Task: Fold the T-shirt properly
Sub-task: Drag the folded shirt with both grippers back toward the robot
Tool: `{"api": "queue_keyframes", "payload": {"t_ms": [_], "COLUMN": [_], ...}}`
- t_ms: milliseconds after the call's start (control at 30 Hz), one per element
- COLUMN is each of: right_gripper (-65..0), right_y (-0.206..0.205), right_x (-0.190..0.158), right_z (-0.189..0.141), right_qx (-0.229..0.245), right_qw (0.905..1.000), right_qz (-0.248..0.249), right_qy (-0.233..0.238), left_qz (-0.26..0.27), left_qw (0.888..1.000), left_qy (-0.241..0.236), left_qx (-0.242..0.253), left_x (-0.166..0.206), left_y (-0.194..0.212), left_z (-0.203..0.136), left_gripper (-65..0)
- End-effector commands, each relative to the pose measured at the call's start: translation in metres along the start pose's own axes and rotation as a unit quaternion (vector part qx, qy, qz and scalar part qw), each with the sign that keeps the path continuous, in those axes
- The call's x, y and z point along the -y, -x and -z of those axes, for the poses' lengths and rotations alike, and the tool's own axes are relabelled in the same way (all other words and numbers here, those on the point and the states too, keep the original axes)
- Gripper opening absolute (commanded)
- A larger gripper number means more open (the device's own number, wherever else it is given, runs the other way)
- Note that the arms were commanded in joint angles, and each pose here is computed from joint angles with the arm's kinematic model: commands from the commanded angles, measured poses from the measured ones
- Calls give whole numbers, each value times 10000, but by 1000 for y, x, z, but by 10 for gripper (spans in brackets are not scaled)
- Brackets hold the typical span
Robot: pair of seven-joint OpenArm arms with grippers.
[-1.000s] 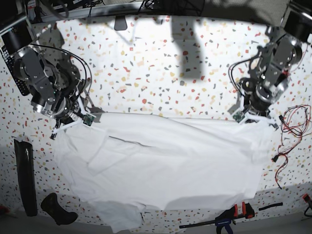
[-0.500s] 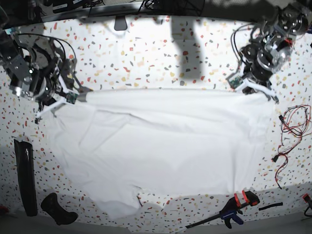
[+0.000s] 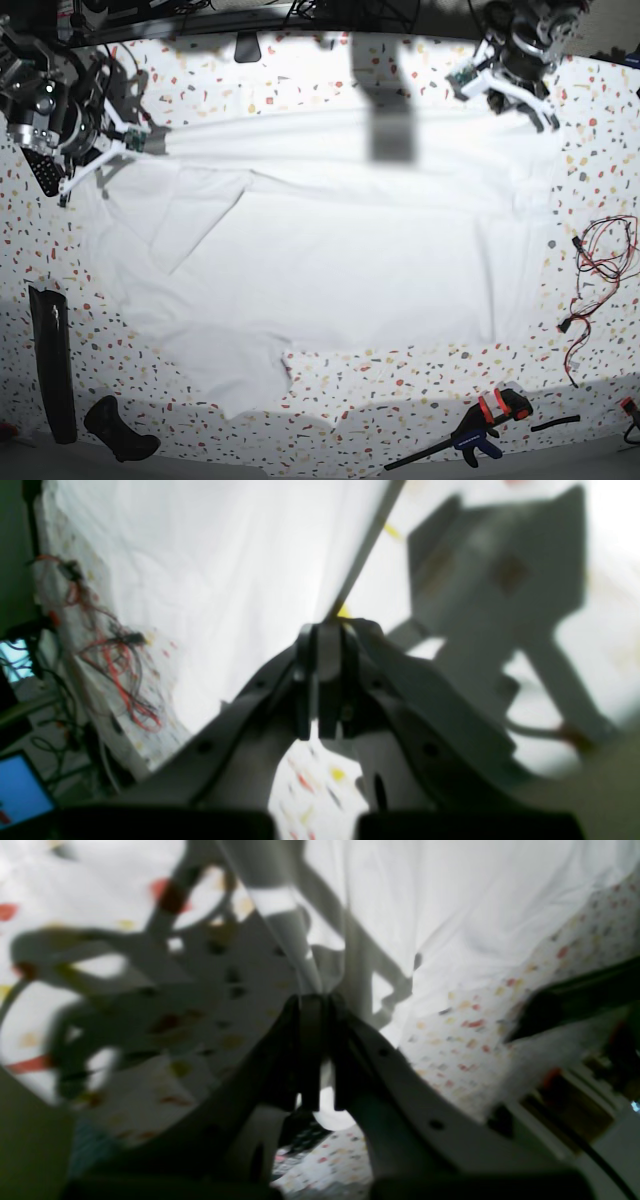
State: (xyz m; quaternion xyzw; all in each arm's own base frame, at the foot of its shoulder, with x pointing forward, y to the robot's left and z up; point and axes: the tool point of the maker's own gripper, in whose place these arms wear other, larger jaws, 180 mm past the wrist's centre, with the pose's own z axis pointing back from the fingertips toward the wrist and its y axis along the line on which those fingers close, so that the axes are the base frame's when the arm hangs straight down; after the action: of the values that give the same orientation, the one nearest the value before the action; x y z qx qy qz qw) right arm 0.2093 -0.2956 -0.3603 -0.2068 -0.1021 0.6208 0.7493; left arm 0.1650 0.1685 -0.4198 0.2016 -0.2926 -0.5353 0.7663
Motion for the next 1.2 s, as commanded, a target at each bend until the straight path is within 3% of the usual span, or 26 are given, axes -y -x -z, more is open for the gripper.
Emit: {"api": "queue_keyframes", "payload": {"t_ms": [0, 267, 433, 700, 900, 1167], "right_gripper": [-650, -650, -650, -650, -650, -650], "right_y": [20, 28, 27, 26, 27, 27], "right_x": [14, -31, -56, -91, -82, -74], "right_z": [-7, -9, -18, -28, -28, -27], "right_qx": [-427, -587, -629, -621, -671, -705], "right_qw": [9988, 9972, 9947, 9896, 9897, 9937], "right_qz": [-104, -294, -585, -997, -1112, -797], "right_qy": [209, -349, -558, -824, -600, -355], "left_qz": [92, -10, -30, -10, 269, 301], "left_qw": [9995, 9994, 9993, 9993, 9990, 9991], "left_qy": [-166, -358, -362, 166, 101, 62], "left_qx": [-234, 7, -91, -347, -352, -278], "left_x": [-5, -4, -4, 36, 39, 37], "left_y": [11, -7, -5, 13, 15, 12], "left_z": [-7, -29, -31, -50, -56, -55], "left_gripper": [-650, -650, -650, -650, -650, -650]}}
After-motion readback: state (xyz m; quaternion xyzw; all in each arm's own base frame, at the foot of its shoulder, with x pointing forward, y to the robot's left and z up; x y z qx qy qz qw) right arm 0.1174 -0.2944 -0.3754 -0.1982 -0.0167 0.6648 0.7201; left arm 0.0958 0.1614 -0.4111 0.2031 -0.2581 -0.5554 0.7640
